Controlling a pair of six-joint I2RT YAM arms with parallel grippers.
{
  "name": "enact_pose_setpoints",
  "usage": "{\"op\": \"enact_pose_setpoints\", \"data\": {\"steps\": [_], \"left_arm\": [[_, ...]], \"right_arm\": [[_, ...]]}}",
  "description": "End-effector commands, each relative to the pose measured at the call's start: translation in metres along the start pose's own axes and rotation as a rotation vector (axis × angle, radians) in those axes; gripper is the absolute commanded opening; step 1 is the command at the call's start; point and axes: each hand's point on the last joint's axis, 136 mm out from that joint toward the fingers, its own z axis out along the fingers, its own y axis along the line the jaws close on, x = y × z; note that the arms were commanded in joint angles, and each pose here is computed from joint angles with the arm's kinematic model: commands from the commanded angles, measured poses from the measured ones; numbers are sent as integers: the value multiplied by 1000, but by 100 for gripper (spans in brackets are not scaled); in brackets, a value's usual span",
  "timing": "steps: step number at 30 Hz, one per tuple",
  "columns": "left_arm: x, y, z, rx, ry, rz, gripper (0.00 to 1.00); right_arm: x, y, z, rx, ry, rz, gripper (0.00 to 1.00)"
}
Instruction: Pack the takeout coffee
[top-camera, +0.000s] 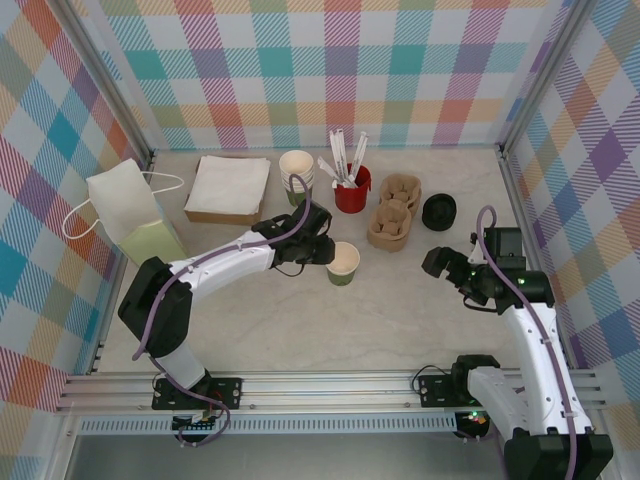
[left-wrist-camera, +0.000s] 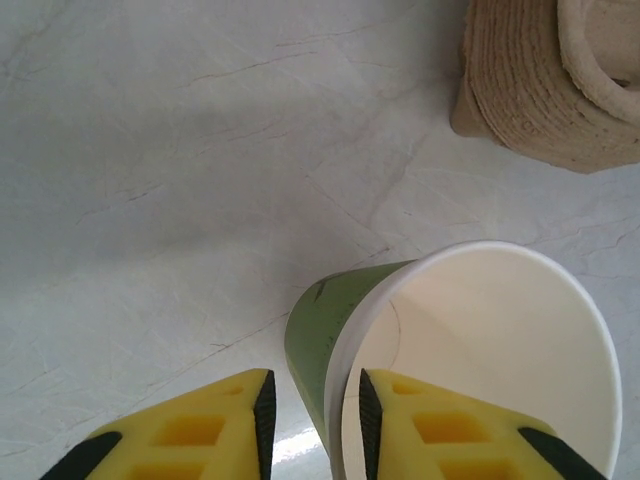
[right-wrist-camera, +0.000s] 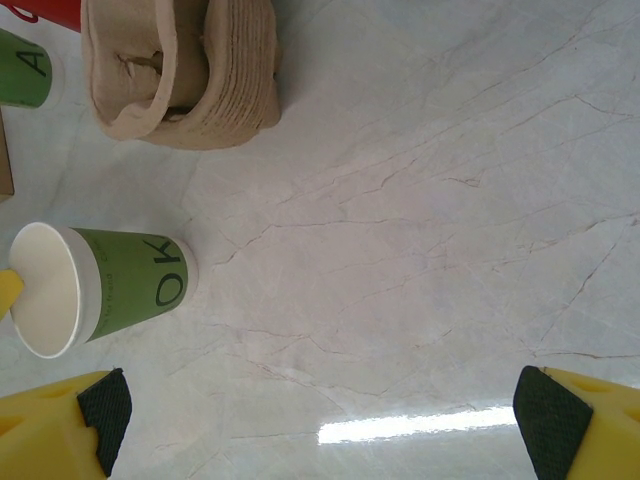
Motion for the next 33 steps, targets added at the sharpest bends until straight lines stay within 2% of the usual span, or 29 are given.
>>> {"op": "enact_pose_setpoints", "data": {"steps": [1,11,14,19,26,29,33], "left_arm": [[-9,-16,-22,44,-40,11,36],[-28,-22,-58,82,-141,-8,67],[-35,-20,-73,78,-192,-12,74],[-43,-11,-99,63,-292,-13,85],[-46,5,-128,46,-414,0,94],[-45,12,-138,37,-452,2,95],[-42,19,-147,23,-485,14,96]], "right_arm": [[-7,4,-5,-3,-18,-13,100],[-13,0,-1,68,50,-35,100],[-20,-5,0,111,47,-58,100],[-44,-12,3,190,-1,-133,95],[-88,-14,15,273,-85,-206,91],[-107,-15,24,306,-117,-213,91],[-130,-15,41,335,-132,-236,86]]}}
